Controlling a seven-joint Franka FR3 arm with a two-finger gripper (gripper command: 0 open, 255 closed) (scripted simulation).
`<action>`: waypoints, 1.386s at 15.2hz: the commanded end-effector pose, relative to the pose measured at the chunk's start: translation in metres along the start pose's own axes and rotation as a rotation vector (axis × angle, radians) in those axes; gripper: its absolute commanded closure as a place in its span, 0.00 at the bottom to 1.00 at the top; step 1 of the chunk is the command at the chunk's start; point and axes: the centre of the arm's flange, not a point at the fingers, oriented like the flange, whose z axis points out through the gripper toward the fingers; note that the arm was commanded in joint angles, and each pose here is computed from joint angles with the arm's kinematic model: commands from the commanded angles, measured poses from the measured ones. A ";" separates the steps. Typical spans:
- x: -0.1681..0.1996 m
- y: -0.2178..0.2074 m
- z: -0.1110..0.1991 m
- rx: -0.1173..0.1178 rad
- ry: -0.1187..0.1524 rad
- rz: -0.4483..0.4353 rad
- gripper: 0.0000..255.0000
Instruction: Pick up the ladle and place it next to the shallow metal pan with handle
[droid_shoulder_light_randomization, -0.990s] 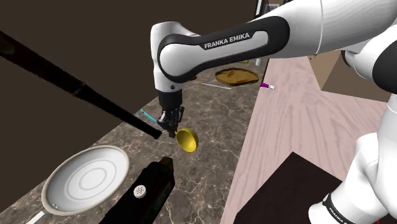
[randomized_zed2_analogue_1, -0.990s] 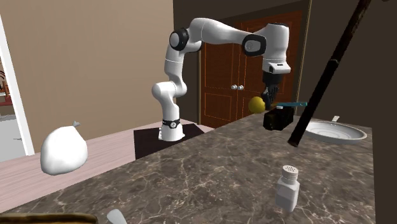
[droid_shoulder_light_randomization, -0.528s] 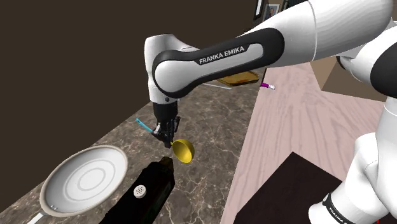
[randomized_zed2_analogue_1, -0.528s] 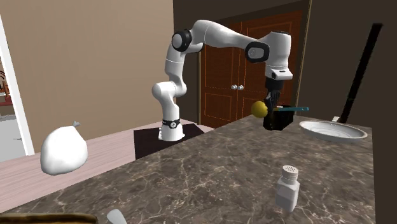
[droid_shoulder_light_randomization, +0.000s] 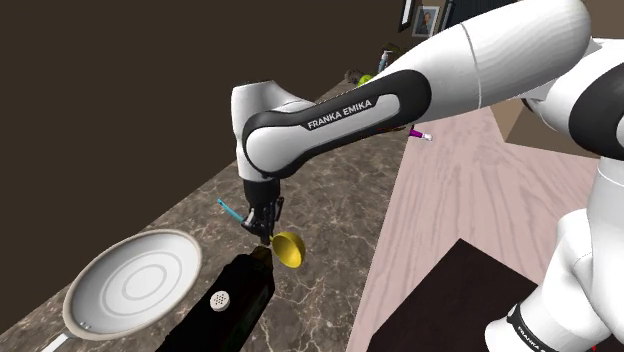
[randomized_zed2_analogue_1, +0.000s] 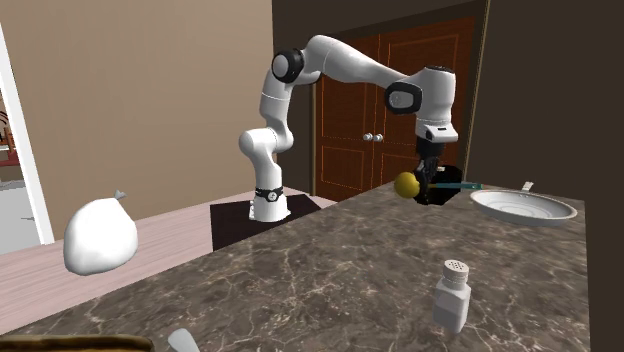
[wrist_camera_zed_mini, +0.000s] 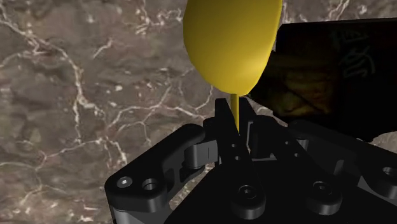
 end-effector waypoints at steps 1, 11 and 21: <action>0.001 0.002 0.010 0.000 0.000 0.000 1.00; 0.004 0.007 0.045 0.000 0.000 0.000 1.00; 0.001 0.010 0.046 0.000 0.000 0.000 0.00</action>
